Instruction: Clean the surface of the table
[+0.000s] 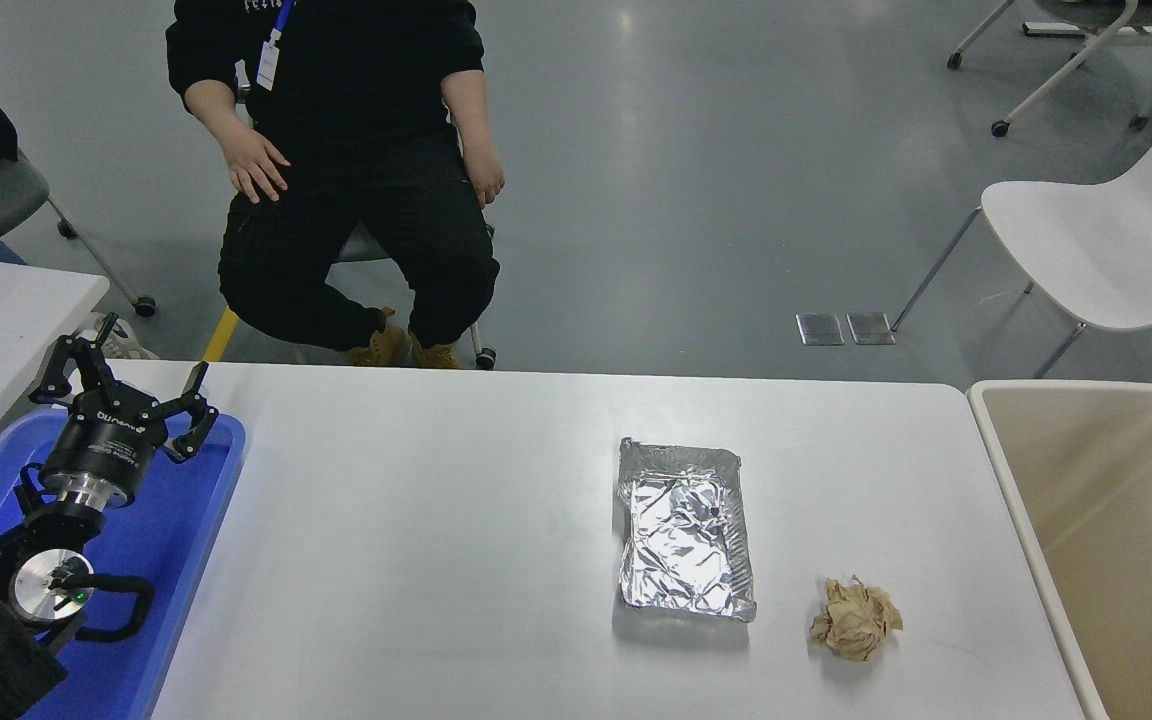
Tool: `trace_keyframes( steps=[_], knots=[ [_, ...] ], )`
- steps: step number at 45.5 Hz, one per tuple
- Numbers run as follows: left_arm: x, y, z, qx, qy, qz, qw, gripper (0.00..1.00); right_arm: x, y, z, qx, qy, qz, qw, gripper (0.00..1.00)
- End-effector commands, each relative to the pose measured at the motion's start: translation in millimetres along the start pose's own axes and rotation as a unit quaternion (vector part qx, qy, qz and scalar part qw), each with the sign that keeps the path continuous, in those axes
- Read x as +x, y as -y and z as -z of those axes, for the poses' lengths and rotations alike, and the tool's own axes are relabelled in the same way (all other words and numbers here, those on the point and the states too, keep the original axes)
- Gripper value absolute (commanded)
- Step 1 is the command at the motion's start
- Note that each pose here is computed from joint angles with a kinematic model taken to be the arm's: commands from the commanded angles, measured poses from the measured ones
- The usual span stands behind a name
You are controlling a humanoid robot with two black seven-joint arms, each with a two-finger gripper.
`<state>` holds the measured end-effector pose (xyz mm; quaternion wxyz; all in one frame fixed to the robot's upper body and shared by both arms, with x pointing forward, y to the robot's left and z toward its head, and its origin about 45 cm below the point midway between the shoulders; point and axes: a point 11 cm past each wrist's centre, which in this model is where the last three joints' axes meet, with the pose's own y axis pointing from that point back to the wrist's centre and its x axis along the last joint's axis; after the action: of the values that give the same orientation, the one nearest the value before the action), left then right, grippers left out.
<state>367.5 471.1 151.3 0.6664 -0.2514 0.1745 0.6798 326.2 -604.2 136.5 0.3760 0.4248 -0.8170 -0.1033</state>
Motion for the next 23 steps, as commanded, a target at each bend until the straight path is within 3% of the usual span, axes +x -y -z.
trace_keyframes(
  steps=[1,12,23],
  knots=[
    [-0.1,0.0,0.1,0.0,0.0,0.0,1.0,1.0,-22.9,-3.8,-40.2,-0.041,-0.092,0.023,0.995,0.0],
    [-0.1,0.0,0.1,0.0,0.0,0.0,1.0,1.0,-40.6,-7.0,-55.4,-0.045,-0.196,0.037,0.979,0.0],
    [-0.1,0.0,0.1,0.0,0.0,0.0,1.0,1.0,-35.7,-6.5,-53.4,-0.04,-0.208,0.021,0.977,0.0]
  ],
)
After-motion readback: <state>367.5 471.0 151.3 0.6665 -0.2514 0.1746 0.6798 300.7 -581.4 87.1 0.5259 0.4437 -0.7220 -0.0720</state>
